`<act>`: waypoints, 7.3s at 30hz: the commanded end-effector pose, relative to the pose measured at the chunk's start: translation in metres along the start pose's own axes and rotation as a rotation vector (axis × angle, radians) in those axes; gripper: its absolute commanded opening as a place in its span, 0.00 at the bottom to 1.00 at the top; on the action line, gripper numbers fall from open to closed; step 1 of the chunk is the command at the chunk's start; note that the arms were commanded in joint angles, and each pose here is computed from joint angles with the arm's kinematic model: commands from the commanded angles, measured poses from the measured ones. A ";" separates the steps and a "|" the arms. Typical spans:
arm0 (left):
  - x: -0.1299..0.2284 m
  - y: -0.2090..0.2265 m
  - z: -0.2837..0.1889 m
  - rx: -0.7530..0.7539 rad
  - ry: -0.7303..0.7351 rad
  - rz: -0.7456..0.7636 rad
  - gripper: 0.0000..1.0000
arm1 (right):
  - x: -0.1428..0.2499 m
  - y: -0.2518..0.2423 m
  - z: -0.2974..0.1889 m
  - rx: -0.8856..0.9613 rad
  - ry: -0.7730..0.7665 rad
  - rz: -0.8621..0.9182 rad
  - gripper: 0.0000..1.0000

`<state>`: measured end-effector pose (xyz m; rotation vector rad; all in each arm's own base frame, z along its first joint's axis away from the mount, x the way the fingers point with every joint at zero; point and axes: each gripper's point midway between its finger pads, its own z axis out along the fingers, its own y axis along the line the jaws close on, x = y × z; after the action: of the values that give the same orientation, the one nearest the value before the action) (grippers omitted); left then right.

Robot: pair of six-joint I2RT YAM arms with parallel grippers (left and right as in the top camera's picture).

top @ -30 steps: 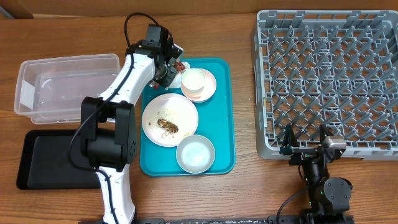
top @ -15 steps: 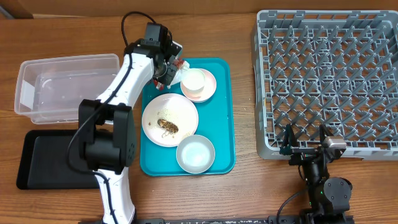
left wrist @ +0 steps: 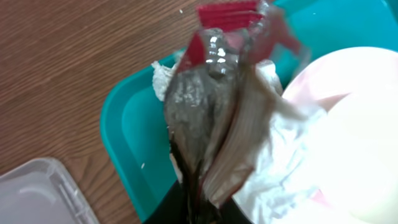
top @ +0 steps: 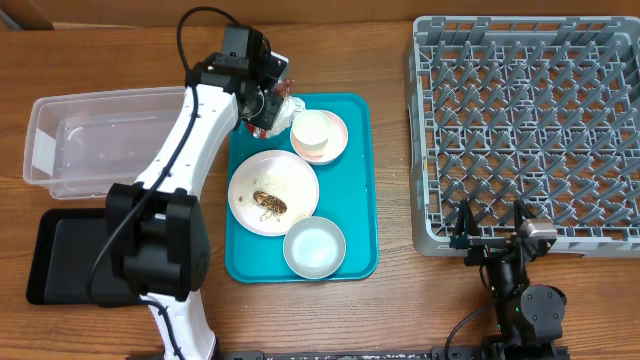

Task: Sort waste into correct bins and load items into the dishwasher
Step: 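Grasp the red-and-silver wrapper with the left gripper and lift, then carry the wrapper left and drop it into the clear bin, then reach the left gripper to the white tissue and grasp it, then lift the tissue and release it into the clear bin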

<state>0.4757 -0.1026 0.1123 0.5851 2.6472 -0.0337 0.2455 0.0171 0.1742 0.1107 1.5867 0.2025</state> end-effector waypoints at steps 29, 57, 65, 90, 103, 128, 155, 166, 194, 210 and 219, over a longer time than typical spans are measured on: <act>-0.023 0.082 -0.153 -0.145 -0.273 -0.591 0.04 | 0.003 -0.002 0.000 0.003 0.003 -0.007 1.00; 0.042 0.140 -0.133 0.228 -0.152 -1.151 0.96 | 0.003 -0.002 0.000 0.003 0.003 -0.007 1.00; -0.019 0.046 -0.133 0.392 -0.222 -0.644 0.91 | 0.003 -0.002 0.000 0.003 0.003 -0.006 1.00; -0.043 0.007 0.017 -0.026 -0.116 -0.732 0.78 | 0.003 -0.002 0.000 0.003 0.003 -0.007 1.00; -0.015 -0.007 0.074 0.013 0.024 -1.002 0.75 | 0.003 -0.002 0.000 0.003 0.003 -0.006 1.00; -0.011 0.028 0.087 -0.163 -0.057 -1.079 0.36 | 0.003 -0.002 0.000 0.003 0.003 -0.006 1.00; -0.036 0.056 -0.147 -0.163 -0.372 -1.097 0.04 | 0.003 -0.002 0.000 0.003 0.003 -0.007 1.00; 0.039 0.146 -0.184 -0.342 -0.327 -1.296 0.04 | 0.003 -0.002 0.000 0.003 0.003 -0.007 1.00; -0.024 0.091 -0.136 0.143 -0.293 -0.887 0.81 | 0.003 -0.002 0.000 0.003 0.003 -0.006 1.00; -0.054 0.043 0.009 -0.012 -0.204 -0.946 0.69 | 0.003 -0.002 0.000 0.003 0.003 -0.006 1.00; -0.026 0.013 0.070 0.033 -0.042 -0.928 0.64 | 0.003 -0.002 0.000 0.003 0.003 -0.006 1.00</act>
<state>0.5373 -0.0949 0.0786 -0.6599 2.5774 -0.3351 0.2455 0.0171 0.1741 0.1107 1.5871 0.2024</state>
